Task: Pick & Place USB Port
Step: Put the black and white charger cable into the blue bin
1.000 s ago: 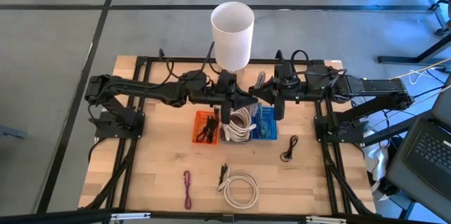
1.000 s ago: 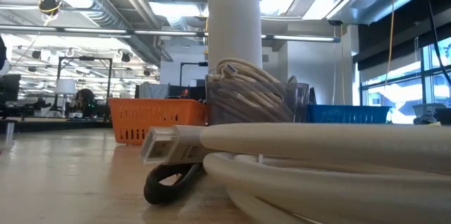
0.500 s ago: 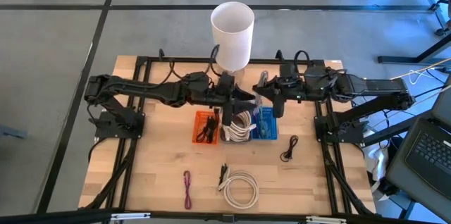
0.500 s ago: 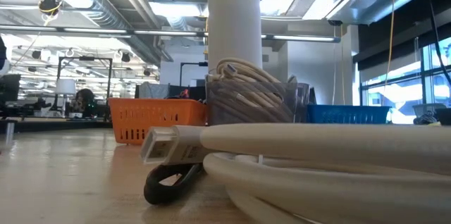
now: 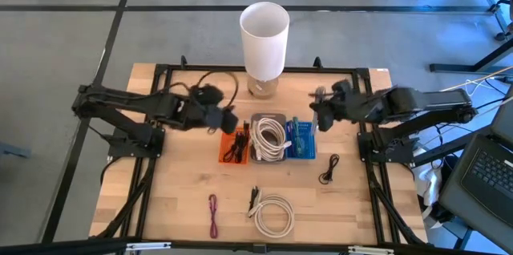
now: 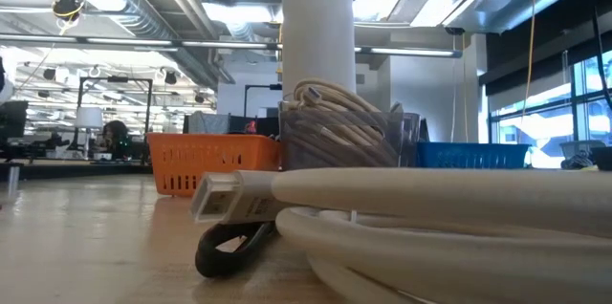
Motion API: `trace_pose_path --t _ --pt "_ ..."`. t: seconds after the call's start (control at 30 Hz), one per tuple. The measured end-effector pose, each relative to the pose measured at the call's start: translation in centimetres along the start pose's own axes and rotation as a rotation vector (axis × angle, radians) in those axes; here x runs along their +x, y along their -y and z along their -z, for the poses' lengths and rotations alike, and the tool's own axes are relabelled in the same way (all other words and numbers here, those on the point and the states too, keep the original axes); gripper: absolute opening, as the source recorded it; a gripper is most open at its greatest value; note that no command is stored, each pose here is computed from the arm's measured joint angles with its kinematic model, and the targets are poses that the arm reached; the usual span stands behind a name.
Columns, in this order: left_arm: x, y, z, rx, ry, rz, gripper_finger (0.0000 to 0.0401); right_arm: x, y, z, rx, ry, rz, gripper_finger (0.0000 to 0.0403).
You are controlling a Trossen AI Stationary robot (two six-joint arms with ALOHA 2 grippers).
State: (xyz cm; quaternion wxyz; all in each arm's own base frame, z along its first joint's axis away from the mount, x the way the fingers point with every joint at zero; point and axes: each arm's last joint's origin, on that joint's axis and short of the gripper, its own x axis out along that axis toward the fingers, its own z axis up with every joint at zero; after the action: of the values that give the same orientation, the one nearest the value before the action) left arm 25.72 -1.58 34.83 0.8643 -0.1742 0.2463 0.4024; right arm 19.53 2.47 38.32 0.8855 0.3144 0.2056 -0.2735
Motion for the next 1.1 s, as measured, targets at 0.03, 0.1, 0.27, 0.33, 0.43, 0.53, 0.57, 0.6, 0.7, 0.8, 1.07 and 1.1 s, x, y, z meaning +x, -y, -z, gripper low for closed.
trace_pose_path --t 0.03,0.1,0.27,0.33,0.43,0.53,0.57,0.6,0.7,0.8,1.07,1.1 --pt "-0.5 -0.3 0.4 -0.014 -0.005 -0.025 0.0223 0.5 0.1 0.7 0.016 -0.018 0.016 0.0024" --pt "-1.5 -1.0 1.4 -0.039 -0.028 -0.077 0.0223 1.8 0.8 2.4 0.048 -0.058 0.062 0.0024" --pt "-2.3 -2.3 4.4 -0.104 -0.046 -0.136 0.0223 5.3 2.6 6.3 0.148 -0.135 0.078 0.0024" --pt "-2.3 -2.6 5.4 -0.135 -0.051 -0.139 0.0223 6.5 3.2 7.3 0.193 -0.149 0.048 0.0024" --pt "-2.0 -2.9 6.8 -0.172 -0.066 -0.149 0.0223 8.1 4.4 8.4 0.243 -0.161 0.042 0.0024" --pt "-1.8 -3.0 7.7 -0.204 -0.100 -0.152 0.0223 9.1 5.6 9.1 0.278 -0.178 0.092 0.0024" --pt "-1.7 -3.0 7.9 -0.209 -0.111 -0.152 0.0223 9.4 5.9 9.3 0.276 -0.183 0.111 0.0024" --pt "-1.6 -3.0 8.1 -0.214 -0.120 -0.151 0.0223 9.6 6.1 9.5 0.275 -0.190 0.129 0.0024" --pt "-1.5 -3.0 8.4 -0.227 -0.131 -0.148 0.0223 10.4 6.4 9.6 0.270 -0.199 0.173 0.0024" --pt "-1.5 -3.0 8.4 -0.236 -0.131 -0.144 0.0223 11.4 6.7 10.1 0.254 -0.219 0.226 0.0024" --pt "-1.5 -2.9 8.3 -0.242 -0.126 -0.135 0.0223 14.2 7.1 12.1 0.194 -0.293 0.339 0.0024" --pt "-1.5 -2.9 8.3 -0.242 -0.126 -0.135 0.0223 14.4 7.1 12.3 0.185 -0.298 0.351 0.0024"
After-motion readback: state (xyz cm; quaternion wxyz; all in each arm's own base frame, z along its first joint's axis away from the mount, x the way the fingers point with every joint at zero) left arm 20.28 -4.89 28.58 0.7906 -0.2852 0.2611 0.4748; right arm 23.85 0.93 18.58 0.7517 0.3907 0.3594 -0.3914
